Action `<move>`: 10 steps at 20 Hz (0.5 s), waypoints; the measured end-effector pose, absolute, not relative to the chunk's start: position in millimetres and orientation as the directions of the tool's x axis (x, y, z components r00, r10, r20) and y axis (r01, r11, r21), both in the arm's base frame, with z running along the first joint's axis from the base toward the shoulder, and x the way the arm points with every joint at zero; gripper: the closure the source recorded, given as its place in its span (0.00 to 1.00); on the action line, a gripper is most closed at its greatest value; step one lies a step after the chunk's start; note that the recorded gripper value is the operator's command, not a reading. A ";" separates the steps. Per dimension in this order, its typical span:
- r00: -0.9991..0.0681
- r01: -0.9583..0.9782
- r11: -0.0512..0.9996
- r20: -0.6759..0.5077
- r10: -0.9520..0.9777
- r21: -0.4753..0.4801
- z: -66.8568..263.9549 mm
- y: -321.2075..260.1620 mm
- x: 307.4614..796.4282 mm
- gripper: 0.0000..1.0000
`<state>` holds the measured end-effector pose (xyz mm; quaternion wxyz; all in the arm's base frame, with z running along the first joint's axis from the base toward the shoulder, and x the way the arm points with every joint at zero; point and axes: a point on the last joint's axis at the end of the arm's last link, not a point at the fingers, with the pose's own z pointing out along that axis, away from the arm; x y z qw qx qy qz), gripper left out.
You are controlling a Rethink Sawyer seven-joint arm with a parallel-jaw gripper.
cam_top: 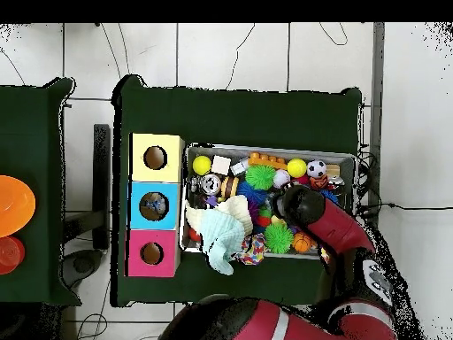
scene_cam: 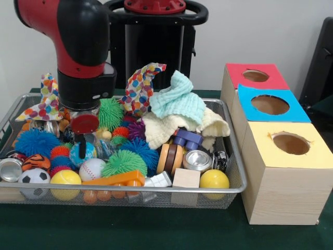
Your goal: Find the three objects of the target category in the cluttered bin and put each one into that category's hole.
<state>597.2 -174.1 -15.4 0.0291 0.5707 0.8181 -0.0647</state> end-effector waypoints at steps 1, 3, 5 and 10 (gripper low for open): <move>-0.348 0.937 0.342 -0.119 0.930 -0.074 -17.0 -172.3 597.0 0.00; -0.348 0.937 0.341 -0.116 0.930 -0.075 -18.8 -171.2 596.6 0.00; -0.347 0.937 0.340 -0.116 0.931 -0.074 -18.5 -171.8 596.7 0.00; -0.343 0.939 0.337 -0.116 0.932 -0.070 -18.2 -173.8 597.0 0.00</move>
